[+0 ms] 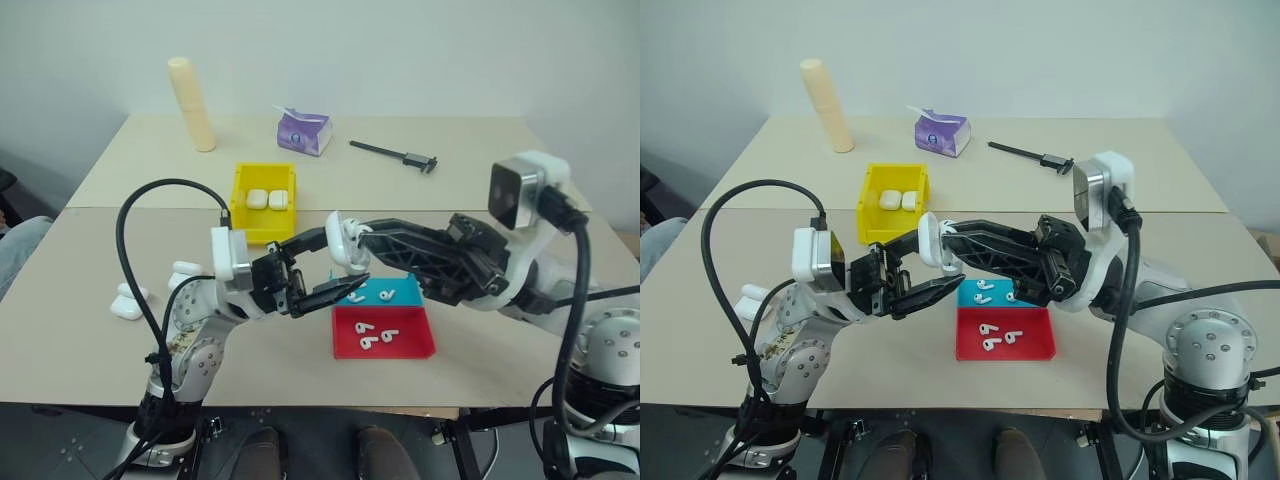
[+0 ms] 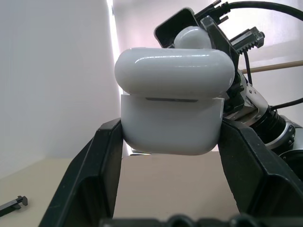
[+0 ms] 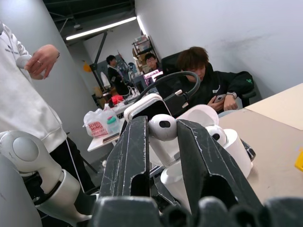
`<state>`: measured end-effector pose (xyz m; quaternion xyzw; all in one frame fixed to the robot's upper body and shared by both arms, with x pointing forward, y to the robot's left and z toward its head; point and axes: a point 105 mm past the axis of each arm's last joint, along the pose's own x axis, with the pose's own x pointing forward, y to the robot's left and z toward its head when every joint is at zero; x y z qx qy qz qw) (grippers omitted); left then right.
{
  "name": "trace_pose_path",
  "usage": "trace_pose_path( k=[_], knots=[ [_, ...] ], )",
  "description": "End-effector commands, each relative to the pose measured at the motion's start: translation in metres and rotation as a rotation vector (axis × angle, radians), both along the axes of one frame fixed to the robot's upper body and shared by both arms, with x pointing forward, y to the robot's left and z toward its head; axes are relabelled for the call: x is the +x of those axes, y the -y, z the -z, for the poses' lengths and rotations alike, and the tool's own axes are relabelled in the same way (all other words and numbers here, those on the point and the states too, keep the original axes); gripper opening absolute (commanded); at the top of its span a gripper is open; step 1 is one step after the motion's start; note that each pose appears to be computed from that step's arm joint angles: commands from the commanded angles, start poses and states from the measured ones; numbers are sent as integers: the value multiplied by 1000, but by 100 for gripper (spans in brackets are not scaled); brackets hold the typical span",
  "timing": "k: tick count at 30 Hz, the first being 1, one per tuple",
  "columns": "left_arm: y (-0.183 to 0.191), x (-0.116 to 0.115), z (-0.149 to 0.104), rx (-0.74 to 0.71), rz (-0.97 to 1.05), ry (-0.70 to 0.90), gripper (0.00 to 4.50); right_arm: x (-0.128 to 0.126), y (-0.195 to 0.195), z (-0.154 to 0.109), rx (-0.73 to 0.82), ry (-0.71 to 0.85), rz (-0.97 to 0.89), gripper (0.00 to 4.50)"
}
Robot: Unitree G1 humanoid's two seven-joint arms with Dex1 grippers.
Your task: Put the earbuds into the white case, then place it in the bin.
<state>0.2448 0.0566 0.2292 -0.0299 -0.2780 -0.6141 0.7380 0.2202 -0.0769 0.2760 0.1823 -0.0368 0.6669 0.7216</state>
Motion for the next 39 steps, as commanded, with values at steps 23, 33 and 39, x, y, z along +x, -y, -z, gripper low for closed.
trace_pose_path(
  k=[23,33,39],
  knots=[
    [0,-1,-5,-17,-24,47,274,-2,14,3,-64,106,45,258],
    [24,30,21,92,-121,34,274,20,26,-31,-241,234,129,134],
    [55,34,23,139,-127,62,274,21,11,-32,-360,326,97,2]
  ],
)
